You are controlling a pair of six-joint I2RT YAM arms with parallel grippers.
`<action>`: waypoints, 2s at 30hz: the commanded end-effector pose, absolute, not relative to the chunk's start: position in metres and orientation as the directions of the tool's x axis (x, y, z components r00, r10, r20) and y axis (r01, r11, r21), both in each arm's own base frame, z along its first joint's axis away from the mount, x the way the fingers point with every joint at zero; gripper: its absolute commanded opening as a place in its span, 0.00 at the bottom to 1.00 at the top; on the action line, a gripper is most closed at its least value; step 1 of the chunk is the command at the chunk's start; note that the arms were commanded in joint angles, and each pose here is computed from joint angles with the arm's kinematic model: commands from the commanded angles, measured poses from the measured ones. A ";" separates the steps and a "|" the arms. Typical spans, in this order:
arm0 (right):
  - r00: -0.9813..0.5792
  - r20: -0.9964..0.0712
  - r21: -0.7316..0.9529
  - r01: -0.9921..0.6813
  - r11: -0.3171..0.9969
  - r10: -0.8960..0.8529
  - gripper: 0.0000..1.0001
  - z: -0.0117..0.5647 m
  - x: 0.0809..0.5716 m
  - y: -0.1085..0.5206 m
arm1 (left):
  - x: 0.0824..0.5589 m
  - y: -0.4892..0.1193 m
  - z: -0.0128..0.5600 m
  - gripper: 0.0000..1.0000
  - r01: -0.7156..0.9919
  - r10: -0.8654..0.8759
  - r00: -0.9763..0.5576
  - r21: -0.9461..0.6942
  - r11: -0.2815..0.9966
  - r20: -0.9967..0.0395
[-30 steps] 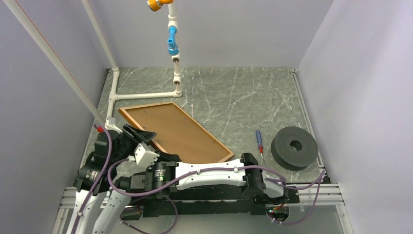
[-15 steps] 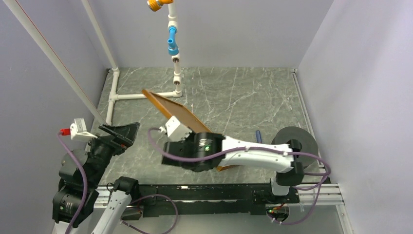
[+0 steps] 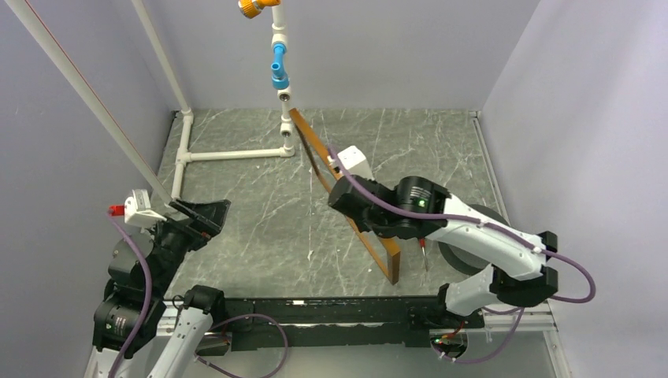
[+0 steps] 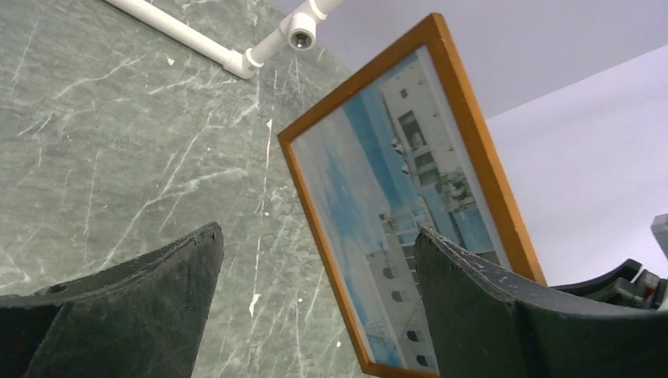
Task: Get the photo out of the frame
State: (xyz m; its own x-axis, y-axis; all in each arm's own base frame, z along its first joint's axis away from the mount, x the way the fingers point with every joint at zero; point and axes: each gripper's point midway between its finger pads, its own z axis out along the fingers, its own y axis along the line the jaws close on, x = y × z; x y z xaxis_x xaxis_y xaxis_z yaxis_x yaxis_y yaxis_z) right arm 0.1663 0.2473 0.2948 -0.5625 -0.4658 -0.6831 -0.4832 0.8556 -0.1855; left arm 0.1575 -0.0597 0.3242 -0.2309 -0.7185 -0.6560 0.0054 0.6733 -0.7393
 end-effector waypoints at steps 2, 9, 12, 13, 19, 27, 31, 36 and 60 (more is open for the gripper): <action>-0.608 -0.736 -0.078 -0.360 0.930 -0.297 0.00 0.303 0.174 0.213 | 0.168 -0.069 0.320 0.93 0.031 -0.706 -0.262 -0.736 0.676 -0.659; -0.669 -0.728 0.008 -0.227 0.974 -0.149 0.00 0.282 0.188 0.177 | 0.173 -0.082 0.311 0.92 0.046 -0.705 -0.320 -0.754 0.655 -0.633; -0.658 -0.748 0.055 -0.184 0.981 -0.082 0.00 0.278 0.198 0.166 | 0.173 -0.083 0.309 0.92 0.046 -0.706 -0.325 -0.756 0.652 -0.629; -0.655 -0.753 0.067 -0.170 0.983 -0.062 0.00 0.277 0.203 0.162 | 0.174 -0.083 0.309 0.92 0.046 -0.706 -0.327 -0.757 0.652 -0.629; -0.629 -0.773 0.168 -0.080 0.983 0.081 0.00 0.272 0.235 0.140 | 0.172 -0.085 0.308 0.92 0.052 -0.702 -0.340 -0.758 0.650 -0.626; -0.620 -0.752 0.305 -0.026 0.952 0.224 0.00 0.256 0.276 0.122 | 0.172 -0.087 0.303 0.92 0.051 -0.693 -0.357 -0.754 0.655 -0.626; -0.619 -0.735 0.359 -0.010 0.933 0.276 0.00 0.244 0.294 0.112 | 0.173 -0.089 0.299 0.92 0.053 -0.691 -0.369 -0.756 0.652 -0.622; -0.624 -0.707 0.429 -0.004 0.903 0.333 0.00 0.228 0.313 0.100 | 0.175 -0.093 0.295 0.92 0.055 -0.686 -0.386 -0.758 0.650 -0.616; -0.706 -0.565 0.535 0.080 0.841 0.427 0.00 0.095 0.352 0.054 | 0.177 -0.105 0.285 0.91 0.071 -0.669 -0.447 -0.769 0.635 -0.593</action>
